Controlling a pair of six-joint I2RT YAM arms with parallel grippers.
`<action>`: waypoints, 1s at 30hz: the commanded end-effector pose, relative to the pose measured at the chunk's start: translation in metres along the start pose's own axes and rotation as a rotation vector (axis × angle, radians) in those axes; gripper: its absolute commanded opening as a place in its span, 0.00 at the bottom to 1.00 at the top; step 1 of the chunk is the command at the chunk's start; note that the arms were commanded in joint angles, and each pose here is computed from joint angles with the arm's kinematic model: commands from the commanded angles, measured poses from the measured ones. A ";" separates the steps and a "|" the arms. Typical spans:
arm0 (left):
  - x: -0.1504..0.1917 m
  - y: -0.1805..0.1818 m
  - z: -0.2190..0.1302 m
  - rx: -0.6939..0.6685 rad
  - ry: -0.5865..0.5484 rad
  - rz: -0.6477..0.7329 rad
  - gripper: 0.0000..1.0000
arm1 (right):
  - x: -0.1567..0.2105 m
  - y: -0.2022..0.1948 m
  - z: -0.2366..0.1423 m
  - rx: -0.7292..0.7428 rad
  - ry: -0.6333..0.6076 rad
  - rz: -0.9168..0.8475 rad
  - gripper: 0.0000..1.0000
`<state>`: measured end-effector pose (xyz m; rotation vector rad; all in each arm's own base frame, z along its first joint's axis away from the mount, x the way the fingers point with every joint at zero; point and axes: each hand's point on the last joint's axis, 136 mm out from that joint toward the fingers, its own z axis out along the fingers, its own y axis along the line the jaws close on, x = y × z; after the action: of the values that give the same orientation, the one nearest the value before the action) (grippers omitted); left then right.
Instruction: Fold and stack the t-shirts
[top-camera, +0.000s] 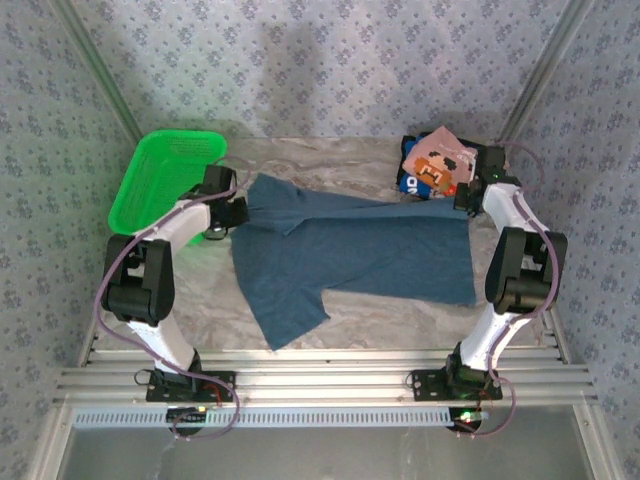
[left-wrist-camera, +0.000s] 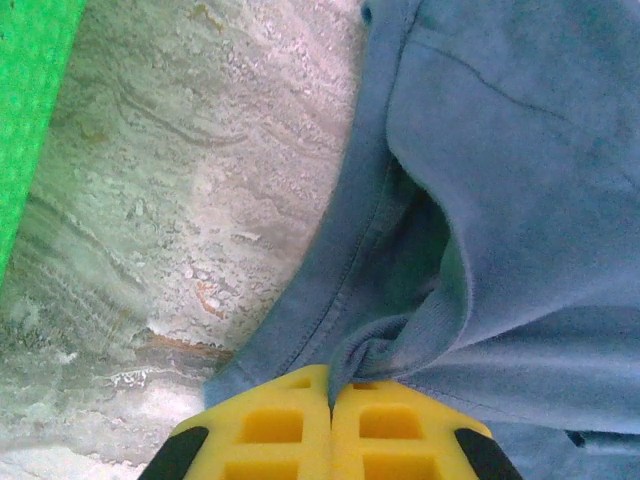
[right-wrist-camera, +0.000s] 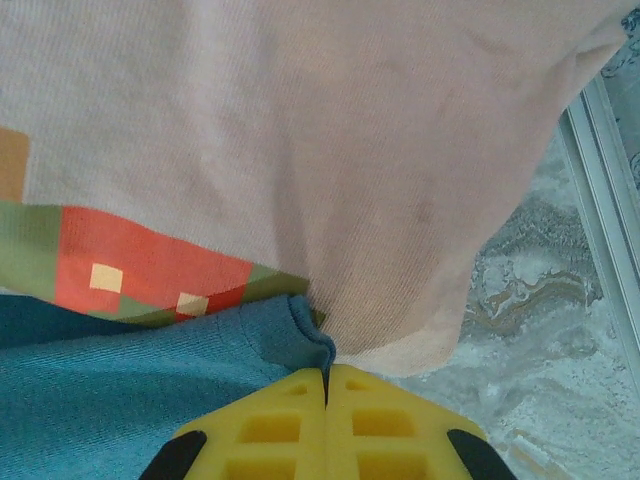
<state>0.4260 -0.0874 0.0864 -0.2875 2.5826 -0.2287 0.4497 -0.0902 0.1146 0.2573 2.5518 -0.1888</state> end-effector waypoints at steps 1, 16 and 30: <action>0.007 0.002 -0.011 0.005 0.006 -0.019 0.00 | 0.002 -0.012 -0.008 0.045 -0.027 -0.001 0.00; 0.046 -0.006 -0.012 0.042 0.070 -0.068 0.00 | 0.052 -0.015 0.010 0.056 0.046 0.013 0.00; 0.080 0.003 -0.011 0.029 0.123 -0.121 0.00 | 0.069 -0.017 0.022 0.063 0.089 0.016 0.00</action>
<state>0.3555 -0.1033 0.0567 -0.4107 2.6801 -0.3343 0.4050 -0.0928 0.0638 0.2856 2.6301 -0.2156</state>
